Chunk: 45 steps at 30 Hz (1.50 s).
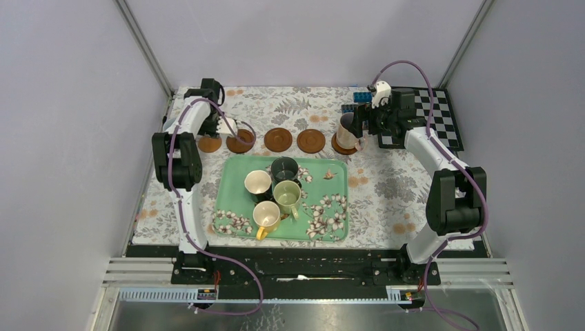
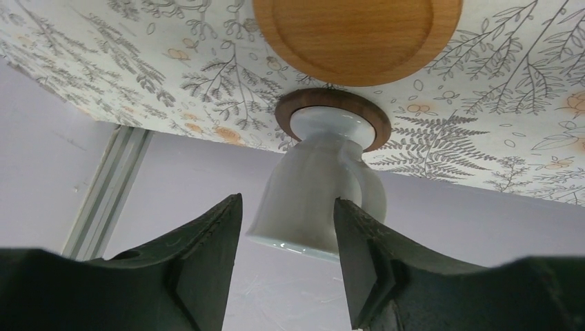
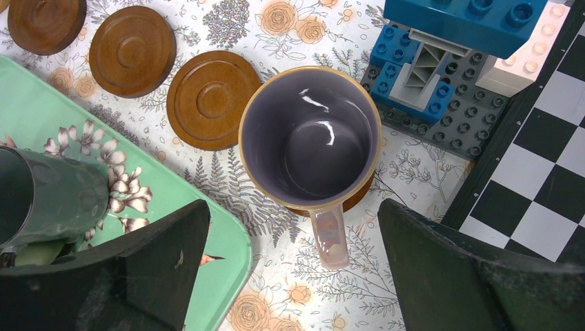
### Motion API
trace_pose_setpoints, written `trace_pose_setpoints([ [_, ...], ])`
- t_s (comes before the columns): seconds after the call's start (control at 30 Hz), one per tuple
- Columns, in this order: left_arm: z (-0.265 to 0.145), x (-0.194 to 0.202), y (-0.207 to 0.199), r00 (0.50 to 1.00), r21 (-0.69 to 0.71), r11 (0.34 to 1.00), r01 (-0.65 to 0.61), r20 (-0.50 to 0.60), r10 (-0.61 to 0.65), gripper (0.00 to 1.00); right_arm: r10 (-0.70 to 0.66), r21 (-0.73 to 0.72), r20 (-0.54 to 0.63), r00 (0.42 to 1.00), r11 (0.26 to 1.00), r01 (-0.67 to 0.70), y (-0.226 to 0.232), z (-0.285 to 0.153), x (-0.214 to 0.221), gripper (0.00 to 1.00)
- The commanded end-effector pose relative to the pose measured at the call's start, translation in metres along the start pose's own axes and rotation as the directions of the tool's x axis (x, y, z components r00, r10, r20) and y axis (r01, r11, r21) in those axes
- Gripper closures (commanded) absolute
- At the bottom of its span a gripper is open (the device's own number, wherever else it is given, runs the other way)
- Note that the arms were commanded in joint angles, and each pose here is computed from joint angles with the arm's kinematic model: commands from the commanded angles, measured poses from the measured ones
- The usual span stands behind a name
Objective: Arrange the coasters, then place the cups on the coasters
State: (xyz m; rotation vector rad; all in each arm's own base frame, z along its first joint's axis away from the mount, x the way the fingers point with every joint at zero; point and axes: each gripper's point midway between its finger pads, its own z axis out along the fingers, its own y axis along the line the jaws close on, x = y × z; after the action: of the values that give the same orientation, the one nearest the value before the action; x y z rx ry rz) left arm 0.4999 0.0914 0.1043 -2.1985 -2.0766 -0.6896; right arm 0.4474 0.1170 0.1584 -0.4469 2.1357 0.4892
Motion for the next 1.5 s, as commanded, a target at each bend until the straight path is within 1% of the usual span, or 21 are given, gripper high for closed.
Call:
trace_pose_setpoints([
  [0.0,-0.007,0.008,-0.005,0.999,0.001,1.0,-0.026,-0.022,0.026,0.42,-0.035,-0.008,0.066,0.997,0.999,0.036,0.002,-0.006,-0.025,0.0],
  [0.27,-0.009,0.011,-0.01,0.999,0.01,1.0,-0.03,-0.034,0.03,0.38,-0.038,-0.013,0.064,0.997,0.999,0.039,0.003,-0.006,-0.024,0.0],
  [0.43,-0.018,0.006,-0.005,1.0,-0.018,1.0,0.0,-0.009,0.0,0.33,-0.041,-0.015,0.065,0.997,0.999,0.042,0.003,-0.007,-0.024,0.0],
  [0.53,-0.035,-0.008,0.007,0.998,-0.067,0.996,0.056,0.044,-0.053,0.28,-0.046,-0.016,0.071,0.996,0.999,0.048,0.004,-0.008,-0.027,0.0],
  [0.63,-0.066,-0.033,0.021,0.98,-0.095,0.985,0.146,0.147,-0.132,0.15,-0.054,-0.016,0.081,0.995,0.998,0.056,0.004,-0.01,-0.032,0.0],
  [0.73,-0.099,-0.055,0.032,0.939,-0.125,0.957,0.263,0.263,-0.224,0.02,-0.066,-0.019,0.087,0.994,0.998,0.068,0.005,-0.013,-0.039,0.0],
  [0.77,-0.108,-0.062,0.034,0.919,-0.126,0.945,0.303,0.301,-0.255,0.01,-0.069,-0.021,0.087,0.994,0.997,0.071,0.006,-0.013,-0.041,0.0],
  [0.87,-0.134,-0.078,0.031,0.833,-0.09,0.896,0.434,0.418,-0.362,0.01,-0.083,-0.018,0.095,0.992,0.996,0.085,0.007,-0.018,-0.048,0.0],
  [0.9,-0.148,-0.087,0.029,0.779,-0.056,0.876,0.478,0.487,-0.394,0.01,-0.088,-0.017,0.099,0.991,0.996,0.09,0.007,-0.02,-0.05,0.0],
  [0.97,-0.17,-0.099,0.023,0.679,0.022,0.839,0.543,0.577,-0.454,0.01,-0.096,-0.02,0.107,0.99,0.995,0.099,0.009,-0.023,-0.054,0.0],
  [1.03,-0.196,-0.112,0.018,0.557,0.104,0.796,0.596,0.661,-0.503,0.01,-0.094,-0.029,0.114,0.989,0.995,0.098,0.013,-0.027,-0.056,0.0],
  [1.1,-0.221,-0.126,0.01,0.431,0.2,0.761,0.617,0.723,-0.54,0.01,-0.071,-0.013,0.121,0.99,0.997,0.073,0.012,-0.03,-0.057,0.0],
  [1.13,-0.231,-0.133,0.004,0.379,0.242,0.752,0.613,0.745,-0.548,0.01,-0.056,0.0,0.129,0.99,0.998,0.056,0.011,-0.032,-0.059,0.0],
  [1.2,-0.247,-0.145,-0.014,0.303,0.309,0.753,0.581,0.776,-0.553,0.01,-0.024,0.034,0.129,0.991,0.999,0.02,0.008,-0.036,-0.058,0.0],
  [1.27,-0.266,-0.153,-0.033,0.249,0.353,0.771,0.53,0.804,-0.54,0.01,-0.01,0.041,0.122,0.992,0.999,0.005,0.009,-0.041,-0.056,0.0],
  [1.3,-0.274,-0.157,-0.047,0.245,0.364,0.794,0.487,0.815,-0.525,0.01,-0.025,0.027,0.113,0.993,0.999,0.022,0.012,-0.042,-0.053,0.0],
  [1.33,-0.28,-0.161,-0.064,0.266,0.349,0.836,0.425,0.834,-0.483,0.01,-0.035,0.0,0.101,0.994,0.999,0.035,0.017,-0.044,-0.05,0.0],
  [1.37,-0.282,-0.169,-0.079,0.305,0.319,0.868,0.381,0.843,-0.444,0.01,-0.037,-0.025,0.086,0.996,0.999,0.04,0.022,-0.045,-0.046,0.0],
  [1.4,-0.281,-0.178,-0.093,0.365,0.282,0.897,0.341,0.839,-0.403,0.01,-0.031,-0.05,0.062,0.998,0.998,0.034,0.026,-0.045,-0.039,0.0],
  [1.43,-0.282,-0.188,-0.111,0.414,0.241,0.934,0.265,0.846,-0.336,0.01,-0.03,-0.067,0.048,0.998,0.997,0.033,0.029,-0.046,-0.035,0.0],
  [1.47,-0.285,-0.199,-0.127,0.436,0.207,0.959,0.192,0.858,-0.273,0.01,-0.02,-0.079,0.032,0.999,0.997,0.022,0.031,-0.045,-0.03,0.0],
])
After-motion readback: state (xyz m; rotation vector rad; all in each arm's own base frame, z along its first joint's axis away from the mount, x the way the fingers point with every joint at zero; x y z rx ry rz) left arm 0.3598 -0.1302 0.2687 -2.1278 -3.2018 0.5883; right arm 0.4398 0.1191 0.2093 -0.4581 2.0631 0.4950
